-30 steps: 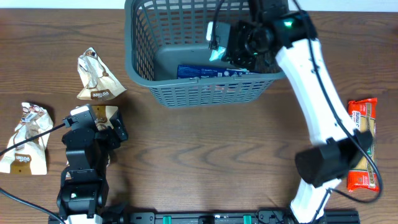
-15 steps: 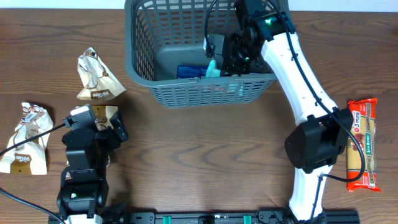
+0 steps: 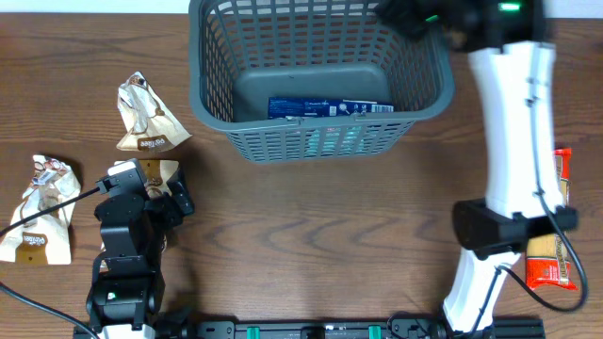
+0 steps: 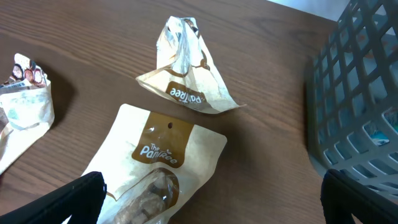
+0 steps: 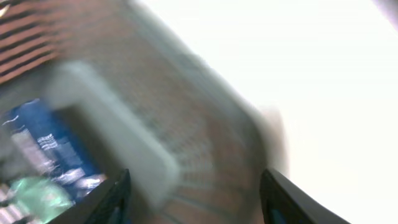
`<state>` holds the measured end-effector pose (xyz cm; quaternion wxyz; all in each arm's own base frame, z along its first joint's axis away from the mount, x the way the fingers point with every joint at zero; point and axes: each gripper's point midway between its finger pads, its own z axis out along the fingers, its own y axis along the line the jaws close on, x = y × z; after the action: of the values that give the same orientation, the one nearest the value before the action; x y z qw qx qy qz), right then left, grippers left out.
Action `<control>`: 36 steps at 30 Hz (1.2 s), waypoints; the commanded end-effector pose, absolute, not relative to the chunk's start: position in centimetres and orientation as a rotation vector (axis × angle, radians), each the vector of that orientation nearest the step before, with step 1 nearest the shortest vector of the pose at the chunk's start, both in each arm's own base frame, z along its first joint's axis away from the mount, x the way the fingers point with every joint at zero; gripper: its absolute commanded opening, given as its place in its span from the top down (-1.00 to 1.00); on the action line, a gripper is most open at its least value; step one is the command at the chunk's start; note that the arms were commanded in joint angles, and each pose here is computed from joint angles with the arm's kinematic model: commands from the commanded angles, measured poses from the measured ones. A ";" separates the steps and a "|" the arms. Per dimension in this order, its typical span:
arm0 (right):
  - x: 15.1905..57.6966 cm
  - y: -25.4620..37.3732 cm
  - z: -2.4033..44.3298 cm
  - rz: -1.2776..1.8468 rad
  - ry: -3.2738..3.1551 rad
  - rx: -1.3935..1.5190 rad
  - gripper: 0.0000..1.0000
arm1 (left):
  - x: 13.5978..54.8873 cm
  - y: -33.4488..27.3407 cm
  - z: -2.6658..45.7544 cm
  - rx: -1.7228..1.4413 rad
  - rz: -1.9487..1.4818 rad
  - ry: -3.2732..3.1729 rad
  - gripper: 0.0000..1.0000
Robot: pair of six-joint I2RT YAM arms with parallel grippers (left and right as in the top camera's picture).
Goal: Pack container
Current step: 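Carry the green packet into the basket and release it, then move the right gripper to the spaghetti package and grasp it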
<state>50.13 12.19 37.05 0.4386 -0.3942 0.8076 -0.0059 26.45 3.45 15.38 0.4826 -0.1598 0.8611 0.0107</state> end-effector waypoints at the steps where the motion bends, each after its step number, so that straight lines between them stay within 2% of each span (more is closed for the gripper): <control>1: 48.7 2.3 42.8 -0.085 2.081 -0.443 -0.14 | 26.7 3.6 16.7 -0.398 0.022 2.069 -0.97; 3: 47.6 -2.7 42.5 -0.110 2.149 -0.227 -0.15 | 26.7 3.6 16.7 -0.398 0.022 2.069 -0.97; 7: 43.5 -12.3 39.1 -0.145 2.326 0.238 -0.18 | 26.7 3.6 16.7 -0.398 0.022 2.069 -0.97; 10: 39.9 -16.4 37.1 -0.136 2.408 0.479 -0.20 | 26.7 3.6 16.7 -0.399 0.021 2.068 -0.97; 13: 37.5 -19.0 36.3 -0.150 2.440 0.593 -0.29 | 26.7 3.6 16.7 -0.398 0.021 2.068 -0.97; 21: 36.1 -20.2 34.1 -0.133 2.524 0.645 -0.33 | 26.7 3.6 16.7 -0.399 0.022 2.068 -0.97; 29: 34.3 -19.1 24.5 -0.011 2.860 0.704 -0.07 | 26.7 3.6 16.7 -0.398 0.022 2.068 -0.97; 36: 31.2 -17.3 19.2 0.090 3.064 0.765 -0.02 | 26.7 3.6 16.7 -0.398 0.022 2.068 -0.97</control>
<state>32.45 -17.92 20.08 0.0152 0.2420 0.9699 0.0201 26.44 3.45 15.37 0.4822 -0.1598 0.8613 0.0107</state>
